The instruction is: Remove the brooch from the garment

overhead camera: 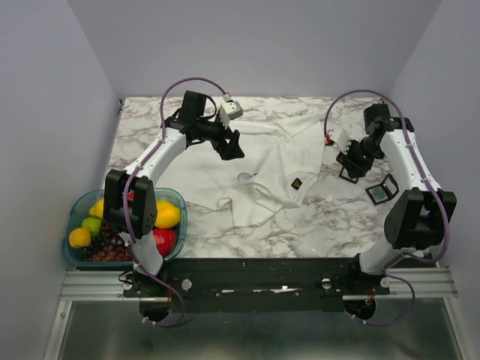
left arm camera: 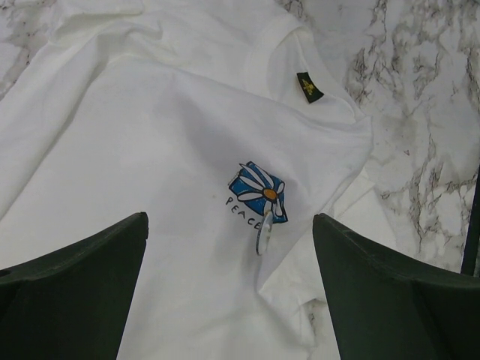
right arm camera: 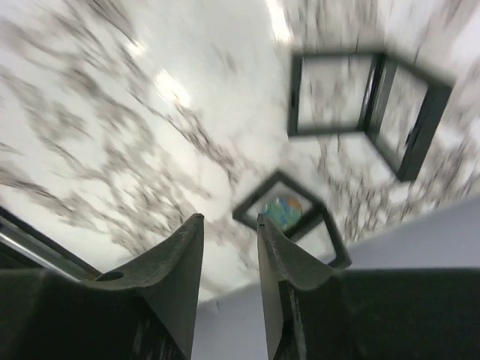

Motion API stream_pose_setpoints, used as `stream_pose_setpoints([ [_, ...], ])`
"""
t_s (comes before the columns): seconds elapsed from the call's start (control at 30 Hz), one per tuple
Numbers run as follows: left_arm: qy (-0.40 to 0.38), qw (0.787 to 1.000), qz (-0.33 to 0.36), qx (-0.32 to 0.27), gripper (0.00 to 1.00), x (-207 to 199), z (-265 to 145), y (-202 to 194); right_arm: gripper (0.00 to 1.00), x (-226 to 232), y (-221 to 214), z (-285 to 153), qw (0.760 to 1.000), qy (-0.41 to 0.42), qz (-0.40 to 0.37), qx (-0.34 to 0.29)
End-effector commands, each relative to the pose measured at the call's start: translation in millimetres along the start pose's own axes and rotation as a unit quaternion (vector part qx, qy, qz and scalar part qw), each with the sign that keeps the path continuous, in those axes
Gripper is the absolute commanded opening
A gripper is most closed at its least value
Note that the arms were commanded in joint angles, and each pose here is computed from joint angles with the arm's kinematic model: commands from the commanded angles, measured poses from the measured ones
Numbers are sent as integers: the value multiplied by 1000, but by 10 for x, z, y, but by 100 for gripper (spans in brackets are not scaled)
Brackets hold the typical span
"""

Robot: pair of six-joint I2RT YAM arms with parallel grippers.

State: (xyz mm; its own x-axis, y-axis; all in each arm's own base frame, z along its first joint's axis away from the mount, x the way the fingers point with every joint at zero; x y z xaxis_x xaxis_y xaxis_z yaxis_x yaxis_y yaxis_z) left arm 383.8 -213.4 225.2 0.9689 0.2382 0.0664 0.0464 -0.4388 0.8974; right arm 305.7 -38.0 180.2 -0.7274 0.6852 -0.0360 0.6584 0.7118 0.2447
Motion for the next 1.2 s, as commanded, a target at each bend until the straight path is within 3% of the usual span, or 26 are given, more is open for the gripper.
stream_pose_setpoints([
  [0.0,-38,998,12,41,98,-211,-82,-187,43,807,492,-281,972,201,-45,-111],
  [0.13,-62,996,-1,69,93,-309,-75,-376,38,817,1132,-424,957,178,-75,-216],
  [0.23,-90,992,-20,91,86,-404,-77,-551,33,803,1536,-496,941,167,-74,-286],
  [0.27,-97,990,-26,95,79,-423,-79,-597,33,793,1652,-563,933,169,-75,-308],
  [0.37,-118,987,-47,102,70,-460,-48,-745,32,750,1930,-539,926,180,-56,-327],
  [0.63,-129,986,-73,78,60,-326,197,-878,31,842,2112,-285,924,210,-7,-319],
  [1.17,-146,984,-90,55,54,-299,491,-962,31,877,2030,-109,937,188,3,-294],
])
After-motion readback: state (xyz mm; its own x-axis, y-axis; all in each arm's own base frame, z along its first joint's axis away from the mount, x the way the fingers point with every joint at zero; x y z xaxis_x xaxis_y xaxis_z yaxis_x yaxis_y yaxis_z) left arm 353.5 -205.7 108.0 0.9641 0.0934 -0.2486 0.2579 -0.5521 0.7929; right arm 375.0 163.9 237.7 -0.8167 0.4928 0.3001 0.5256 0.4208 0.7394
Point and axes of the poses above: each gripper's point midway between its finger pads, its own z axis out along the fingers, its own x axis along the line the jaws close on, y = z × x, the point moved 5 cm from there along -z, back along the fingers, and after that the axes turned 15 degrees about z, right-handed, at the moved point
